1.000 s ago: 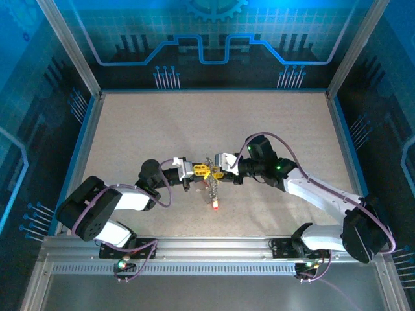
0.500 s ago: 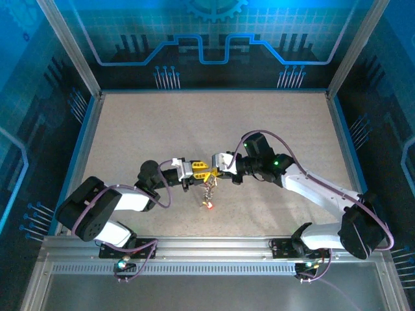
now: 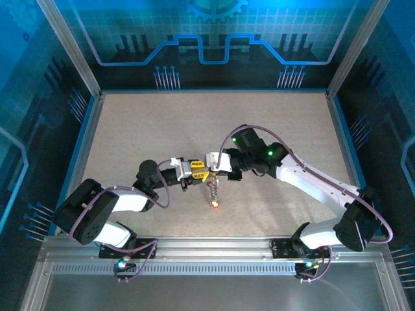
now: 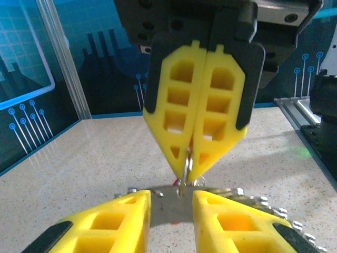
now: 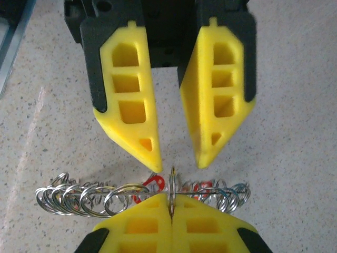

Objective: Put the keys on the keyring

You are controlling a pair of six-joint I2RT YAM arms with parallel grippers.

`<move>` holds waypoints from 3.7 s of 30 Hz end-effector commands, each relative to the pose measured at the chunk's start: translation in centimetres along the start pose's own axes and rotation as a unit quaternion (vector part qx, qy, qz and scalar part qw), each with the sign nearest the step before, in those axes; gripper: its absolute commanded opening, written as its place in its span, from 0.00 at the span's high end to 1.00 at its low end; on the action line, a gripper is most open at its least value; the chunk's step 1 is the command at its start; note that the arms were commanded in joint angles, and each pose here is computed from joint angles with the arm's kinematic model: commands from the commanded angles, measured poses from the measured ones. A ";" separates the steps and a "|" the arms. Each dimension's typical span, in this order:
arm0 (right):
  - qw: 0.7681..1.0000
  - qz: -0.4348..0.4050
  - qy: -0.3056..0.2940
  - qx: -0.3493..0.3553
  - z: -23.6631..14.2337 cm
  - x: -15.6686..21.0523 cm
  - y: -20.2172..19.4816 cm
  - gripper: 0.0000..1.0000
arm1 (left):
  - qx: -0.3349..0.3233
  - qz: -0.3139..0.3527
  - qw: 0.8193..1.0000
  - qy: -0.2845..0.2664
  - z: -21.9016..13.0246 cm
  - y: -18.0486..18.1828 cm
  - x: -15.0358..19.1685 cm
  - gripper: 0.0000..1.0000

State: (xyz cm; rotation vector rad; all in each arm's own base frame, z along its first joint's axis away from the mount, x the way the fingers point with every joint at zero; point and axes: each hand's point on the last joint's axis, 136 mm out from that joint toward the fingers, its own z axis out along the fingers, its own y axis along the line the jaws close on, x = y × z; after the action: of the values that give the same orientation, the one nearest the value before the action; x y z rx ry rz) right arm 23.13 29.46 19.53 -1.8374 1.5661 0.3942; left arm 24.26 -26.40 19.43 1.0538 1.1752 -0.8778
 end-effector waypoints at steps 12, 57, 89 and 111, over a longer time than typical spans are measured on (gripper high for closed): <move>0.999 -0.019 0.026 -0.013 0.2 -1.2 -0.2 1.00 | 0.020 -0.005 1.000 -0.005 0.7 0.2 -0.3 0.77; 0.999 0.006 -0.030 -0.036 0.4 -0.8 1.1 0.88 | 0.061 0.013 0.997 -0.048 -0.4 -1.1 -3.3 1.00; 0.995 0.008 -0.099 -0.005 -2.4 -1.4 1.0 0.84 | 0.042 0.020 0.997 -0.060 -0.3 -0.2 -4.5 1.00; 0.993 0.021 -0.113 0.007 -2.5 -1.3 0.0 0.82 | 0.057 0.020 0.996 -0.069 0.9 -0.6 -5.3 1.00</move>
State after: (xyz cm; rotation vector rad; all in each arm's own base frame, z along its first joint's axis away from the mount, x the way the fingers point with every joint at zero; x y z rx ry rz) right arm 22.19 28.97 20.32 -1.7369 1.5132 0.5811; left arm 23.03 -26.98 22.44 1.0804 1.0885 -0.9942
